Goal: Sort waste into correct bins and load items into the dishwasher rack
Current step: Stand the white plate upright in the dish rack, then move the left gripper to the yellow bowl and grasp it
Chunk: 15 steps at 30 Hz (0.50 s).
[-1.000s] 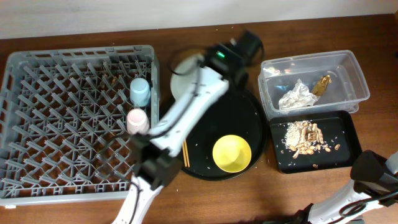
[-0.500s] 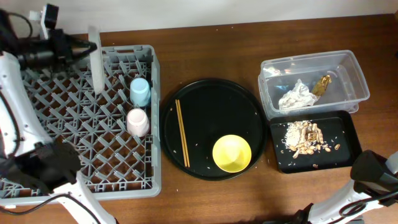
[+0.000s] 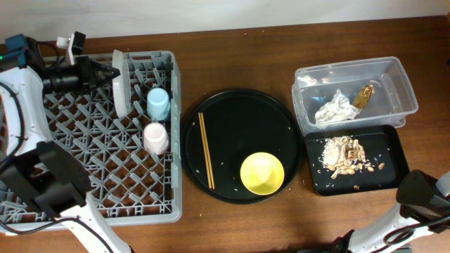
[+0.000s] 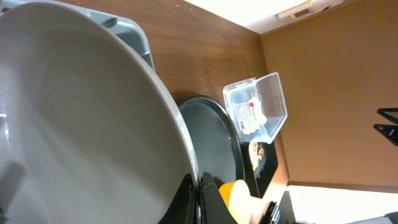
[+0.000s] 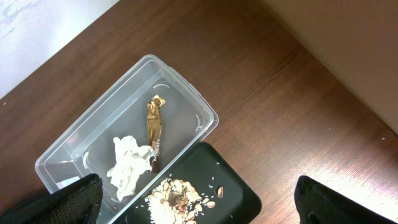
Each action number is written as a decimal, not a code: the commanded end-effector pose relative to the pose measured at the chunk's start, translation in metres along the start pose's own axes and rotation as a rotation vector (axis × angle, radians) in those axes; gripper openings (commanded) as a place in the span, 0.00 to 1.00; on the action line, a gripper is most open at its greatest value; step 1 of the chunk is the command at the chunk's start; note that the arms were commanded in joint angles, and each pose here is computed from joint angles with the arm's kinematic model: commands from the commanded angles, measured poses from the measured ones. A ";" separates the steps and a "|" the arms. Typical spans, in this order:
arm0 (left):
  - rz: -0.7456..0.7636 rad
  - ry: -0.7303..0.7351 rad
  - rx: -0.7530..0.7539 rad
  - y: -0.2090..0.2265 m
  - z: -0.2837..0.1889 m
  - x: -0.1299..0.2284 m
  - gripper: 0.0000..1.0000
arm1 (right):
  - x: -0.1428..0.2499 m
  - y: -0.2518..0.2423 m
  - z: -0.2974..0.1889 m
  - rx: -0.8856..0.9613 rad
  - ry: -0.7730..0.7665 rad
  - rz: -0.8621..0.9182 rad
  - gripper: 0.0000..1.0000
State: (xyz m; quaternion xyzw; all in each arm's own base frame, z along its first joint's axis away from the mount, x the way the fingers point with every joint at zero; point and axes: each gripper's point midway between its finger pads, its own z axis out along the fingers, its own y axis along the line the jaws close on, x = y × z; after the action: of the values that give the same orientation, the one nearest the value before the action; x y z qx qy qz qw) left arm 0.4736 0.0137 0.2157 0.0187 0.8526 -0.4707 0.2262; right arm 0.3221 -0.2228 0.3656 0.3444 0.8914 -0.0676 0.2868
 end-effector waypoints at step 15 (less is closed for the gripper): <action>0.136 0.072 -0.165 -0.119 -0.021 0.017 0.96 | 0.001 -0.003 0.001 0.011 0.004 0.001 0.99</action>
State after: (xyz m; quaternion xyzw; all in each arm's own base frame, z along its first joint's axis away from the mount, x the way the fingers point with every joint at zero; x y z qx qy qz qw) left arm 0.4646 0.0098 0.2688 0.0267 0.8791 -0.4103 0.2409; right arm 0.3223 -0.2228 0.3655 0.3439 0.8916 -0.0676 0.2866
